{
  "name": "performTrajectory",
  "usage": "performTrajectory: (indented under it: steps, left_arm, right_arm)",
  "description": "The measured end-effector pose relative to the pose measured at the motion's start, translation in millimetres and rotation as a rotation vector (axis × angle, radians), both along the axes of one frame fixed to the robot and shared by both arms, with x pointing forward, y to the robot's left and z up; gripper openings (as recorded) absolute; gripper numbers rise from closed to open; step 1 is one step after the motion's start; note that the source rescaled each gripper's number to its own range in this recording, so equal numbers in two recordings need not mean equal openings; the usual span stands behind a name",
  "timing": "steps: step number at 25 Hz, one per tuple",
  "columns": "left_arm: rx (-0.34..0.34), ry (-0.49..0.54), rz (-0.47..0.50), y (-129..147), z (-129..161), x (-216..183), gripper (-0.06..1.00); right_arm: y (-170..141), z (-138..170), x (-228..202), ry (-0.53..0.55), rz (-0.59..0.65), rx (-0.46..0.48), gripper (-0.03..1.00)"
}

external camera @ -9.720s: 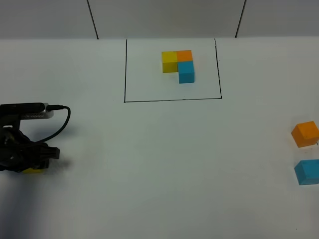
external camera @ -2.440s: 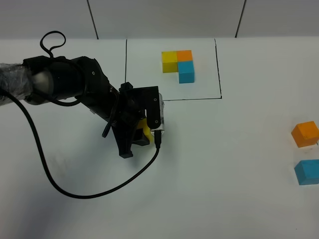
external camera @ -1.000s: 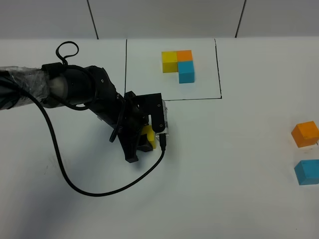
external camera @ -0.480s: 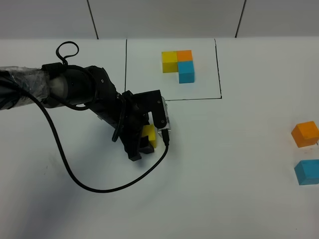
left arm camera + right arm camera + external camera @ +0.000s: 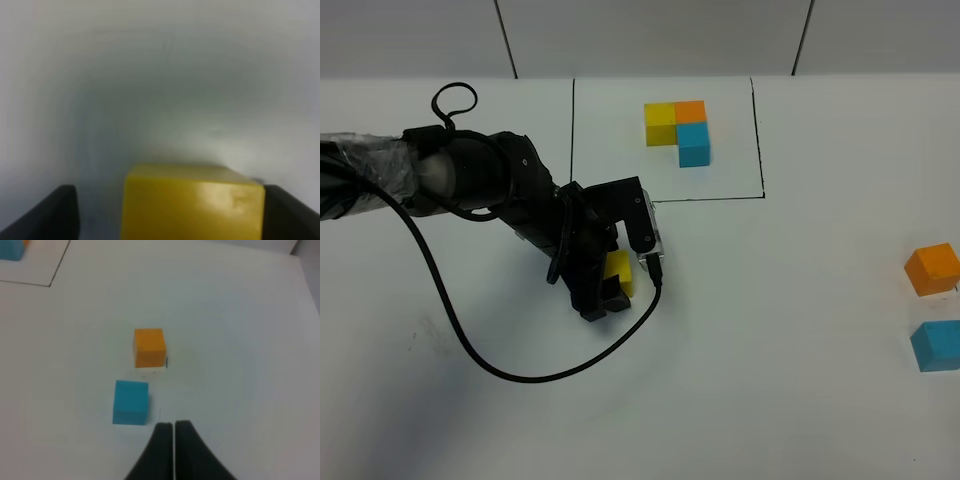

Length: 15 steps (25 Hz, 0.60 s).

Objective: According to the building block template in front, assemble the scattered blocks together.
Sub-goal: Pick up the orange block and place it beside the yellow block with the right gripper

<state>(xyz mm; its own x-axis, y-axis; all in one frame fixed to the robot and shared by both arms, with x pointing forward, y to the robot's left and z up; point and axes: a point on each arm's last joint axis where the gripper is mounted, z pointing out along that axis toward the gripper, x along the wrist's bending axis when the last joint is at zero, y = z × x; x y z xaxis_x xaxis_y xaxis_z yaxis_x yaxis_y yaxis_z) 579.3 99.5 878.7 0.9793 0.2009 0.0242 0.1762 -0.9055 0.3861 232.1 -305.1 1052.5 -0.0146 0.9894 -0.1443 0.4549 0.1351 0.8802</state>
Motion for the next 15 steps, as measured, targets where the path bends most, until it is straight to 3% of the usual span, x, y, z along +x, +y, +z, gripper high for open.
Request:
performTrajectory:
  steps: [15]
  left_arm:
    - [-0.071, -0.096, 0.0, 2, 66, -7, 0.83]
  right_arm:
    - [0, 0, 0, 0.0, 0.0, 0.0, 0.01]
